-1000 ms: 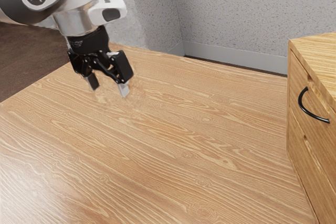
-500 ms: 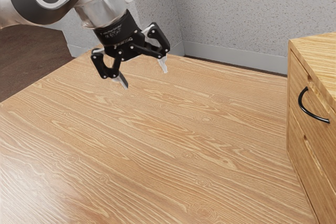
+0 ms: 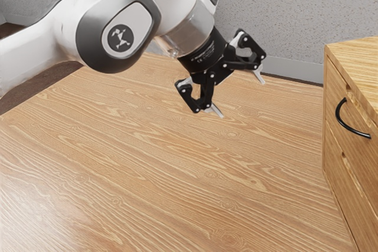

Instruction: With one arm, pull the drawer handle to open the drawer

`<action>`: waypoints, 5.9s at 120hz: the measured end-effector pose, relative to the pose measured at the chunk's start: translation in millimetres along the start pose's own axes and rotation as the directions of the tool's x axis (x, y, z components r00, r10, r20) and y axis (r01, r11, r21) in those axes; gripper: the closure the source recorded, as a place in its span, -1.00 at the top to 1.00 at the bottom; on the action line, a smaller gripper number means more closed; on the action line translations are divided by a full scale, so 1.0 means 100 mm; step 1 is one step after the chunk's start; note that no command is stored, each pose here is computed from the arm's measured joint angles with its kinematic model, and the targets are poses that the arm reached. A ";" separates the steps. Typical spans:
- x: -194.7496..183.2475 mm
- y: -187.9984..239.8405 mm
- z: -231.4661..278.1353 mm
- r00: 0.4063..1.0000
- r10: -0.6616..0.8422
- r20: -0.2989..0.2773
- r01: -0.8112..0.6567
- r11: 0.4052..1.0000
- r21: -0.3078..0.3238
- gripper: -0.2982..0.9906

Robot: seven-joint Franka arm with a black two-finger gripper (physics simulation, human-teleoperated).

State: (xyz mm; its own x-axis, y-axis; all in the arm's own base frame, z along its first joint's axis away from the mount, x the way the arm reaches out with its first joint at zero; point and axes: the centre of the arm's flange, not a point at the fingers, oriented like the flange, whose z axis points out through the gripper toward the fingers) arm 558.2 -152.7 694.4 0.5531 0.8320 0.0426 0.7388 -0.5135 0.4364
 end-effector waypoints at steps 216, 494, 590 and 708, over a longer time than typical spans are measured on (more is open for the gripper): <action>0.18 0.09 0.13 0.981 -0.189 -0.035 0.185 0.978 -0.100 0.54; -0.94 0.43 0.74 0.998 -0.048 0.049 0.054 0.990 -0.131 0.54; -1.14 0.36 0.86 0.998 -0.028 0.063 0.036 0.991 -0.130 0.53; -0.74 -0.50 0.49 0.992 -0.120 0.043 0.125 0.981 -0.149 0.53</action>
State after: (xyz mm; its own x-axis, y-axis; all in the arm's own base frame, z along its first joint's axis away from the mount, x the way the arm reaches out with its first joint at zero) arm 499.1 -198.7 625.1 0.4763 0.8779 -0.0484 0.7365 -0.3683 0.5673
